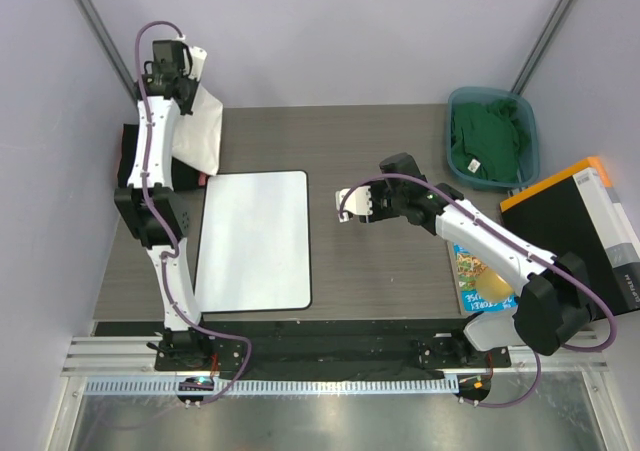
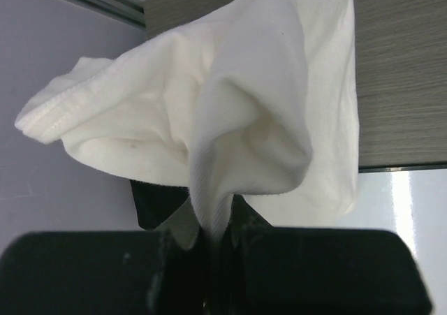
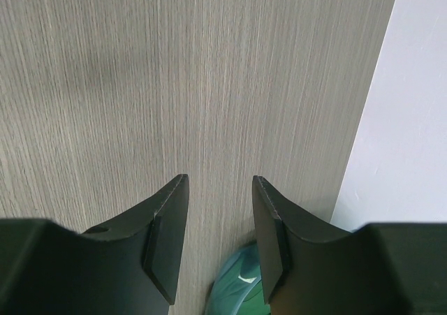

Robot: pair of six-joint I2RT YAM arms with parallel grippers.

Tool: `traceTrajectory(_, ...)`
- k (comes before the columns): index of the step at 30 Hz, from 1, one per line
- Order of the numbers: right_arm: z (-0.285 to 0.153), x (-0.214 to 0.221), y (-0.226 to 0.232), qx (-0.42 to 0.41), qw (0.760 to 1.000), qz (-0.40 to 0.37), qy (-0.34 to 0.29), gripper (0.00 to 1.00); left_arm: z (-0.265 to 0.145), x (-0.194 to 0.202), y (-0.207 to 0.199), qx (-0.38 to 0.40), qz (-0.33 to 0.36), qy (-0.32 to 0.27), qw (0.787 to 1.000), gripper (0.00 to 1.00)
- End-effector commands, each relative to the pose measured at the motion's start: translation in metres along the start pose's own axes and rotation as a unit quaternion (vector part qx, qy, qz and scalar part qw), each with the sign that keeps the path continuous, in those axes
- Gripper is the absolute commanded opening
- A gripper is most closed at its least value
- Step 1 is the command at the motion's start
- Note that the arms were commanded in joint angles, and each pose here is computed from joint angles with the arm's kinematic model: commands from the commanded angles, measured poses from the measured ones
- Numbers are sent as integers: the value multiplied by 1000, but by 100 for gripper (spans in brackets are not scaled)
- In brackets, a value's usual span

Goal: Fold and stack the t-shirts

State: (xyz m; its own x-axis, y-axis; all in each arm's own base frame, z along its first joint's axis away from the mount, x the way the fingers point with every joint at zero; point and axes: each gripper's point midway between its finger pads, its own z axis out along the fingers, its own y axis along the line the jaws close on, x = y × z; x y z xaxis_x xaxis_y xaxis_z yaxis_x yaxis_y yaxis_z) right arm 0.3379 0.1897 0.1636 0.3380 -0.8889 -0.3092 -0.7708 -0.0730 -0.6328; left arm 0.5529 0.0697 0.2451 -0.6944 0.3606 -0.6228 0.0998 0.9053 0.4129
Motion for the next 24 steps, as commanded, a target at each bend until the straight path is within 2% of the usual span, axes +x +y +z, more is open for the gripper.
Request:
traceTrajectory(1, -10, -7, -13, 25, 1000, -7, -14, 47, -62, -60, 31, -56, -4, -111, 992, 0)
traceTrajectory(6, -11, -7, -14, 28, 999, -9, -15, 46, -65, -67, 16, -49, 9, -116, 992, 0)
traceTrajectory(13, -13, -7, -13, 30, 999, -8, -14, 46, -57, -55, 24, -77, 31, -93, 992, 0)
traceTrajectory(24, -12, -6, -13, 28, 999, -15, -12, 46, -59, -37, 26, -78, 45, -46, 995, 0)
